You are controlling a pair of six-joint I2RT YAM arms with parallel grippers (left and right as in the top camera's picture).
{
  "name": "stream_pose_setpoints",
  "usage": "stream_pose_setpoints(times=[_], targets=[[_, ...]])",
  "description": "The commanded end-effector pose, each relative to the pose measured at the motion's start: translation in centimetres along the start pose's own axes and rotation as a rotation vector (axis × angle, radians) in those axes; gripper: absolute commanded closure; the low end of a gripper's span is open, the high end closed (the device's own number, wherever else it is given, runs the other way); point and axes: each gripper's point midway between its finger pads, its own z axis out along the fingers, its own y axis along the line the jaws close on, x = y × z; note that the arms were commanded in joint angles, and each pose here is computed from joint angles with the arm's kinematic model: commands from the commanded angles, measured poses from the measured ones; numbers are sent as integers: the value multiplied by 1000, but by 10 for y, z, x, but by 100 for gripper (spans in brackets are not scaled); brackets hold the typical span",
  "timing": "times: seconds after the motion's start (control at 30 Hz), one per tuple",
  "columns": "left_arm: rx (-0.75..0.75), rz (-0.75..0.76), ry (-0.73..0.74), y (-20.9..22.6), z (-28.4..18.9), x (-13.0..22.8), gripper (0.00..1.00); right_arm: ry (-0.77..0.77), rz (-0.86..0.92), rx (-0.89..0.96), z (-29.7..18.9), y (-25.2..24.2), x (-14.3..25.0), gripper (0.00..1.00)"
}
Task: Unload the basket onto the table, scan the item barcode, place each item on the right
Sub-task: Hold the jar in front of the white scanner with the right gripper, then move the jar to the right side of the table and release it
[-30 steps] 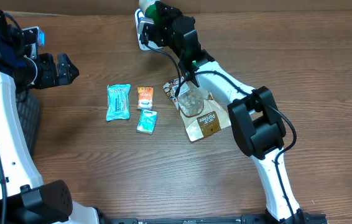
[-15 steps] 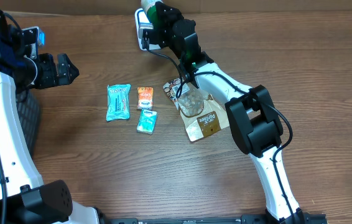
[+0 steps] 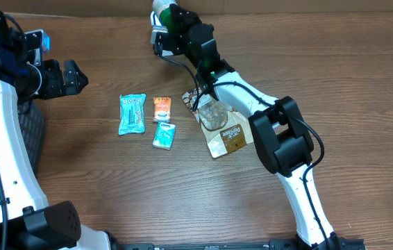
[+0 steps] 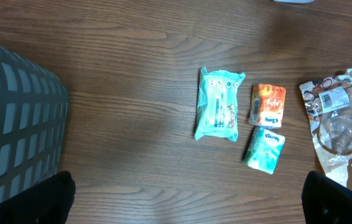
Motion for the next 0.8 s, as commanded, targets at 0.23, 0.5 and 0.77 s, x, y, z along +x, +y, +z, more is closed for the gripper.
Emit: stream_pose_setpoints(times=[0.23,0.5,0.77], targets=[[11,24,-18,-3,-4,-3,0,27,588,-10,-78,-135,-58,89],[10,24,-18,-3,-4,-3,0,408,898,-216,-215,-159,-13,85],[11,24,-18,-3,-4,-3,0,902,1046,-470,-311,-87,76,81]])
